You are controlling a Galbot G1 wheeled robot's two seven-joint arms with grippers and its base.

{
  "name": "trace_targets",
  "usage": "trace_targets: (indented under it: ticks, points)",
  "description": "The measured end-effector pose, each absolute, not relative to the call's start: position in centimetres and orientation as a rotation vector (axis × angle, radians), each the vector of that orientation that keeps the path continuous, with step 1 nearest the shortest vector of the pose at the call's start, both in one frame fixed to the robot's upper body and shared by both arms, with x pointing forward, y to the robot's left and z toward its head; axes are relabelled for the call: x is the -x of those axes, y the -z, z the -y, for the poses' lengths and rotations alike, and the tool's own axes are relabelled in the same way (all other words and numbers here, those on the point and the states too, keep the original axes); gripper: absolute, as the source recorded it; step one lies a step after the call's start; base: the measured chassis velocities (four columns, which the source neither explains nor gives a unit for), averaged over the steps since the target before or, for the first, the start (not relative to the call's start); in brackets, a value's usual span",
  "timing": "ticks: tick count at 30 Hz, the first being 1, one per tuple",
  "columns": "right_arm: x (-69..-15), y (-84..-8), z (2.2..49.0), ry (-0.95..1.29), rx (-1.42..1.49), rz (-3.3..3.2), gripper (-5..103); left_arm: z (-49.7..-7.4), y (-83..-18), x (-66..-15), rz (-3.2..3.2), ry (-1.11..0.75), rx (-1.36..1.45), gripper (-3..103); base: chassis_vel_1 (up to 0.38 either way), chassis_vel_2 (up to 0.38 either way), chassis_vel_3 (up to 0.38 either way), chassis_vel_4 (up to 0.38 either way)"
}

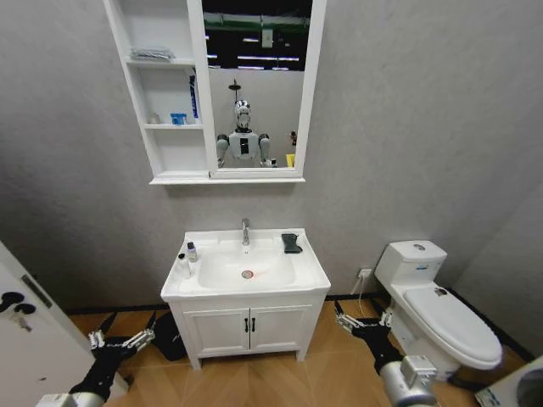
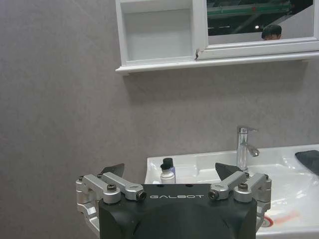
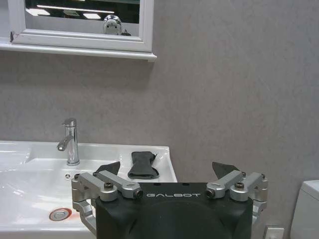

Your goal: Move facial cleanser and shampoo from washbasin to cabinet, then wipe washbasin with towel.

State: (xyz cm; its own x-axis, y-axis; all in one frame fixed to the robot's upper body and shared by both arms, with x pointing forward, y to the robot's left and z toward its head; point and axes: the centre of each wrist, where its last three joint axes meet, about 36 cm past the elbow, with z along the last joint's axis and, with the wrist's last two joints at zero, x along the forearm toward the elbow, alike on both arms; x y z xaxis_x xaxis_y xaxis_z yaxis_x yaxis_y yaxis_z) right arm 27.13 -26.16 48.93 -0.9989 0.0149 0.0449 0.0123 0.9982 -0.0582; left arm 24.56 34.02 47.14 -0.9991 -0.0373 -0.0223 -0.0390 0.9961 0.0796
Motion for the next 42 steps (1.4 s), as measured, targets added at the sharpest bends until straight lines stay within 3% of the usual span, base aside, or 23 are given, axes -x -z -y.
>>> trace_targets:
  ticks: [12, 26, 33, 42]
  points:
    - [-27.5, -48.1, 26.2, -0.098, 0.032, 3.082, 100, -32.7, -45.9, -24.9, -3.126, -0.118, 0.099, 100, -0.195, 0.195, 0.204, -0.21]
    - [-27.8, -47.5, 26.7, -0.095, 0.07, 3.094, 100, -29.4, -38.1, -28.5, -3.209, -0.179, 0.125, 100, -0.006, 0.001, -0.008, 0.008]
    - [-28.0, -47.0, 27.3, -0.055, 0.1, 3.117, 100, -26.8, -35.4, -34.6, -3.26, -0.14, 0.098, 100, 0.0, 0.0, 0.0, 0.0]
    - [-28.9, -45.6, 28.1, -0.021, 0.113, 3.114, 100, -27.6, -35.3, -40.6, -3.237, -0.147, 0.287, 100, 0.0, 0.0, 0.0, 0.0]
